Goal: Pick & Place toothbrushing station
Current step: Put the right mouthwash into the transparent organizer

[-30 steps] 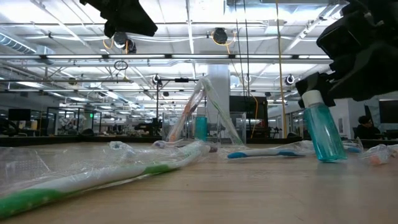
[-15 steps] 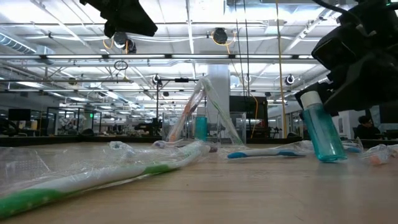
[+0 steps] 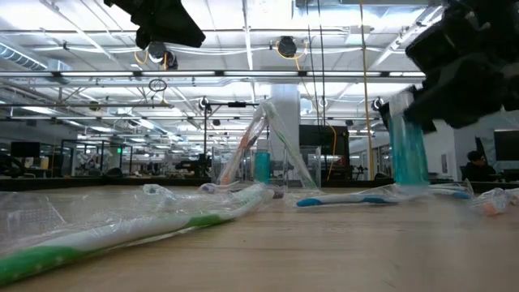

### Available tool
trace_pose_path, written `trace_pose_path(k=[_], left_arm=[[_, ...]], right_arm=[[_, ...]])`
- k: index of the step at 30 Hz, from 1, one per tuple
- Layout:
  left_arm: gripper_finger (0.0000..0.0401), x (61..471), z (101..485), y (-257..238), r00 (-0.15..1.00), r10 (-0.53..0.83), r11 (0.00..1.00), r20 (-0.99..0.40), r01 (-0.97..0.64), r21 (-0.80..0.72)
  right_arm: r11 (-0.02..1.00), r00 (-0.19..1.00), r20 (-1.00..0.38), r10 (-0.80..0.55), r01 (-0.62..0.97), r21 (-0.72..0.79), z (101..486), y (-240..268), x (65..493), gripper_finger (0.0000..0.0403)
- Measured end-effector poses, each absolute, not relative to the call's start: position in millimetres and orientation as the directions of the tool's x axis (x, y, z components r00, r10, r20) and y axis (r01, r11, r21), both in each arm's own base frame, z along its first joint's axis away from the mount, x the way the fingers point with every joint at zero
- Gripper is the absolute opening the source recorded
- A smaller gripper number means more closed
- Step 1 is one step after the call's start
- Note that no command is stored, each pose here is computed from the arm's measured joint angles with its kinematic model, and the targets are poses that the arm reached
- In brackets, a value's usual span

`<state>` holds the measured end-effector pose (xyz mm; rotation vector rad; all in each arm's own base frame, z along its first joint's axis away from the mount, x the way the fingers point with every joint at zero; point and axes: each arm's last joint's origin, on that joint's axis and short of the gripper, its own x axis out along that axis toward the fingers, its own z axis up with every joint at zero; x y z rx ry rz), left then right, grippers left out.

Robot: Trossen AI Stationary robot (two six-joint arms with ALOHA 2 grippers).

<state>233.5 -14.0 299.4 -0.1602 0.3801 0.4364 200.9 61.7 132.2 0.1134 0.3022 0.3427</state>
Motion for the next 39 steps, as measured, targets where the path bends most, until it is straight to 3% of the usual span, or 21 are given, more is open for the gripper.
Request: trace_pose_path(k=[6, 11, 19, 24, 39], left_arm=[[0.0097, 233.5, 299.4, -13.9, 0.837, 0.381, 0.896, -0.392, -0.44, -0.068], [0.0097, 233.8, 299.8, -13.9, 0.839, 0.382, 0.909, -0.387, -0.416, -0.006], [0.0097, 233.8, 299.8, -13.7, 0.839, 0.384, 0.916, -0.387, -0.397, 0.048], [0.0097, 234.0, 300.3, -12.2, 0.836, 0.395, 0.917, -0.381, -0.382, 0.111], [0.0097, 234.8, 302.1, -12.0, 0.843, 0.395, 0.918, -0.365, -0.374, 0.129]], right_arm=[[0.944, 0.944, 0.019, 0.33, -0.33, -0.017, 167.0, 59.4, 214.3, 0.01], [0.977, 0.972, 0.141, 0.185, -0.168, -0.129, 204.0, 42.1, 245.2, 0.0089], [0.987, 0.99, -0.046, -0.13, 0.125, -0.101, 222.0, -6.0, 293.2, 0.0108], [0.982, 0.976, -0.129, -0.177, 0.166, -0.088, 198.9, -25.9, 314.0, 0.009], [0.966, 0.926, -0.275, -0.258, 0.255, -0.047, 151.2, -56.6, 321.7, 0.0098]])
